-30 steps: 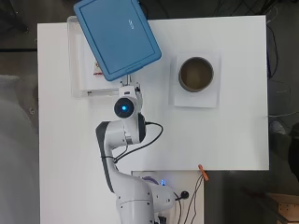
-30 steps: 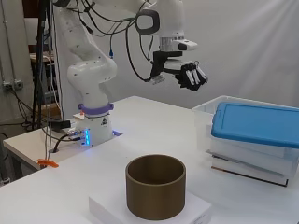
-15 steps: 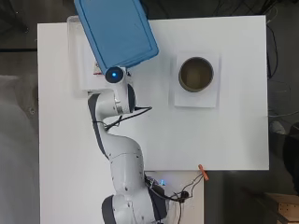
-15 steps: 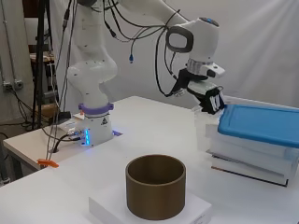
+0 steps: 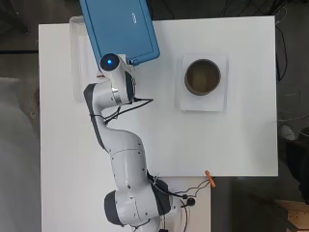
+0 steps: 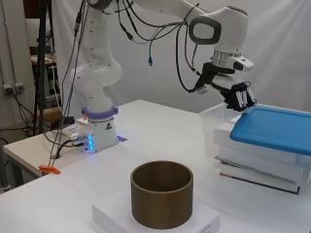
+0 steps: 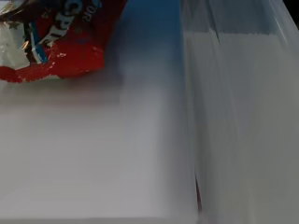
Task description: Teleoperate dual arm-hand system to remove items from a box
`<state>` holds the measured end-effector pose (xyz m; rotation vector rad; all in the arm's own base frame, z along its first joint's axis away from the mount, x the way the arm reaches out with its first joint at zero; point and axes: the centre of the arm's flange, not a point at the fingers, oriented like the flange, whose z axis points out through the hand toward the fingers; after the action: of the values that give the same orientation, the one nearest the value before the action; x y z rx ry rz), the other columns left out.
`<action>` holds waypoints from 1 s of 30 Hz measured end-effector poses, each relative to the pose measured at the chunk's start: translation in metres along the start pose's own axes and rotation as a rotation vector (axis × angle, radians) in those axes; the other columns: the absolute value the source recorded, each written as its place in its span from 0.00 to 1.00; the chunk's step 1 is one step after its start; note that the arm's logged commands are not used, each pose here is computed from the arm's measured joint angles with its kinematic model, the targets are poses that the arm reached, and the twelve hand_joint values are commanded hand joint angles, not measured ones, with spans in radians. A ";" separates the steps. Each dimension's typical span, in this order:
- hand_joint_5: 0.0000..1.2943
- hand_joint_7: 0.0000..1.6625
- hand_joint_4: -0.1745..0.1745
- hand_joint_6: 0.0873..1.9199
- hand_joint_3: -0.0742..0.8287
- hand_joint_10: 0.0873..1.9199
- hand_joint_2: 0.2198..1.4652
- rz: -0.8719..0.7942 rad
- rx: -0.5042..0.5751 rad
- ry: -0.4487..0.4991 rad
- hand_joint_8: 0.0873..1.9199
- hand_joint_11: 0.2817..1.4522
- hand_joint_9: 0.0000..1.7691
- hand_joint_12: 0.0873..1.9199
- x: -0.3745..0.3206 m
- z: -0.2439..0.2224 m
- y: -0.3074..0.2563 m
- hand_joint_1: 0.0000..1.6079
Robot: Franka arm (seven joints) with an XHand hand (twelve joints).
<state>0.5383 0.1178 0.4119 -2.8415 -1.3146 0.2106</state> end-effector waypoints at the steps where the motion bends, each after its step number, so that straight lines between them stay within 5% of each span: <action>1: 0.61 0.72 1.00 0.64 0.08 1.00 0.80 0.008 -0.002 -0.010 1.00 0.60 0.79 0.92 0.005 -0.001 0.005 0.57; 6: 0.59 0.71 1.00 0.66 0.08 1.00 0.80 -0.006 0.039 -0.039 1.00 0.59 0.79 0.91 0.023 0.018 0.011 0.56; 9: 0.66 0.70 0.69 0.15 0.08 1.00 0.79 -0.031 0.052 -0.015 1.00 0.57 0.78 0.92 0.024 0.009 -0.007 0.45; 12: 0.71 0.70 0.61 0.00 0.08 1.00 0.79 -0.046 0.051 -0.002 1.00 0.58 0.78 0.92 0.019 -0.002 -0.024 0.41; 19: 0.71 0.69 0.61 0.00 0.08 1.00 0.79 -0.053 0.101 0.025 1.00 0.62 0.78 0.93 -0.009 -0.010 -0.055 0.37; 23: 0.66 0.61 0.57 0.00 0.08 0.97 0.79 -0.050 0.154 0.013 0.93 0.51 0.69 0.91 -0.033 -0.005 -0.070 0.35; 26: 0.69 0.62 0.62 0.00 0.08 0.98 0.80 -0.029 0.178 -0.020 0.96 0.53 0.71 0.92 -0.038 0.000 -0.063 0.36; 28: 0.63 0.65 0.87 0.41 0.08 1.00 0.80 -0.013 0.186 -0.038 0.99 0.58 0.75 0.93 -0.037 0.011 -0.053 0.49; 30: 0.61 0.68 0.97 0.59 0.08 1.00 0.80 0.021 0.186 -0.044 1.00 0.60 0.77 0.94 -0.036 0.017 -0.045 0.55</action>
<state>0.4794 0.1189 0.4021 -2.7105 -1.2025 0.3771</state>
